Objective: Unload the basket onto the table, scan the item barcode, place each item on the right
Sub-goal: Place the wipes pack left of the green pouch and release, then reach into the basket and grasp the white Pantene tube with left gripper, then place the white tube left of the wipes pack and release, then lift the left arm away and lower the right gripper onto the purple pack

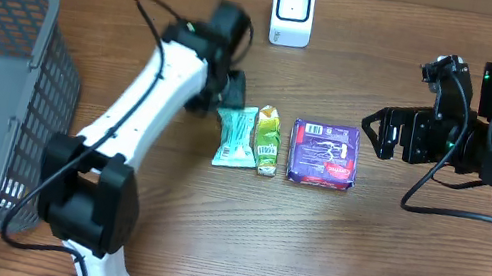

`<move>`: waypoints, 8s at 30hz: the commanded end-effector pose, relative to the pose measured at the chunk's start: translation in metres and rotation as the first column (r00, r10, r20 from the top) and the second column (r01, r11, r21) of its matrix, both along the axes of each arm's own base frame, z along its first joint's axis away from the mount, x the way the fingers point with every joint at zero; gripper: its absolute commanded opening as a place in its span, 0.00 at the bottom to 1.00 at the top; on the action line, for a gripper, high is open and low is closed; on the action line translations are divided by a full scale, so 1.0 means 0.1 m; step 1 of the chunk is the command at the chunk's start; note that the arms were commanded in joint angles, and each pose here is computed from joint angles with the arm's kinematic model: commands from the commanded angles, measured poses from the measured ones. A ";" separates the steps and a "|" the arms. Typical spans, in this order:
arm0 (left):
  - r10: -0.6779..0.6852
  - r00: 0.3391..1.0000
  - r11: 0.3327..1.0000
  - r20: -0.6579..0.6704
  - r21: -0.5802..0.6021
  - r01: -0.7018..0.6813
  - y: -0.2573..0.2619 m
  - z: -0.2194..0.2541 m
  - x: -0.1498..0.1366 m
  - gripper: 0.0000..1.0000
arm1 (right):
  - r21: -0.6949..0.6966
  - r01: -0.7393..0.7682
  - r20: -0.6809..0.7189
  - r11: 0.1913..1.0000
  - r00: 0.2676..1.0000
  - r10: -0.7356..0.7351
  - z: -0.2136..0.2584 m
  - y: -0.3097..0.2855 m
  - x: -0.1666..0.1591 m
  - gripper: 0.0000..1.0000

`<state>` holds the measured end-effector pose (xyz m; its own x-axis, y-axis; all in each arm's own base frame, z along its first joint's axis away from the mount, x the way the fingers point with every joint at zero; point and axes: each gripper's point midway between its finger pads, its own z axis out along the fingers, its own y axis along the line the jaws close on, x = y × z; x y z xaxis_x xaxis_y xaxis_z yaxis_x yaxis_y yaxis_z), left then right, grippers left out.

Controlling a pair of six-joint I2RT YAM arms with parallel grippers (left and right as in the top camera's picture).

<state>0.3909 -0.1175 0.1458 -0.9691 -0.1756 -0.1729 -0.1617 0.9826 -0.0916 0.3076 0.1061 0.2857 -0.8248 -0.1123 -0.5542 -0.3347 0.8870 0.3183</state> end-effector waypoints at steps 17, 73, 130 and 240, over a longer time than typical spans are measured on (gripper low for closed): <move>0.465 0.797 0.869 0.386 -0.028 -0.494 2.14 2.30 -0.73 0.65 | 0.000 -0.003 0.014 1.000 1.000 0.003 0.05 0.01 0.01 1.00; 0.959 0.282 0.283 -0.033 0.170 -0.944 3.58 -0.84 -2.23 0.91 | 0.015 -0.015 -0.088 1.000 0.996 0.016 -0.25 0.08 0.19 1.00; 0.336 0.871 0.937 0.358 -0.037 -0.346 2.31 2.20 -0.70 0.04 | 0.011 -0.016 -0.086 1.000 0.996 0.016 -0.26 0.08 0.19 1.00; -0.091 0.880 0.988 0.467 -0.065 0.137 0.30 2.00 -0.24 1.00 | 0.231 0.019 -0.498 0.973 0.861 0.101 -2.70 0.25 0.16 0.22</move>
<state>0.3649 -0.0906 0.3461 -0.7983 -0.1143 -0.5913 0.0338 0.9718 -0.2334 0.3279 0.1297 0.0199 -0.9912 -0.0867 -0.1002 -0.1307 0.7626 0.6336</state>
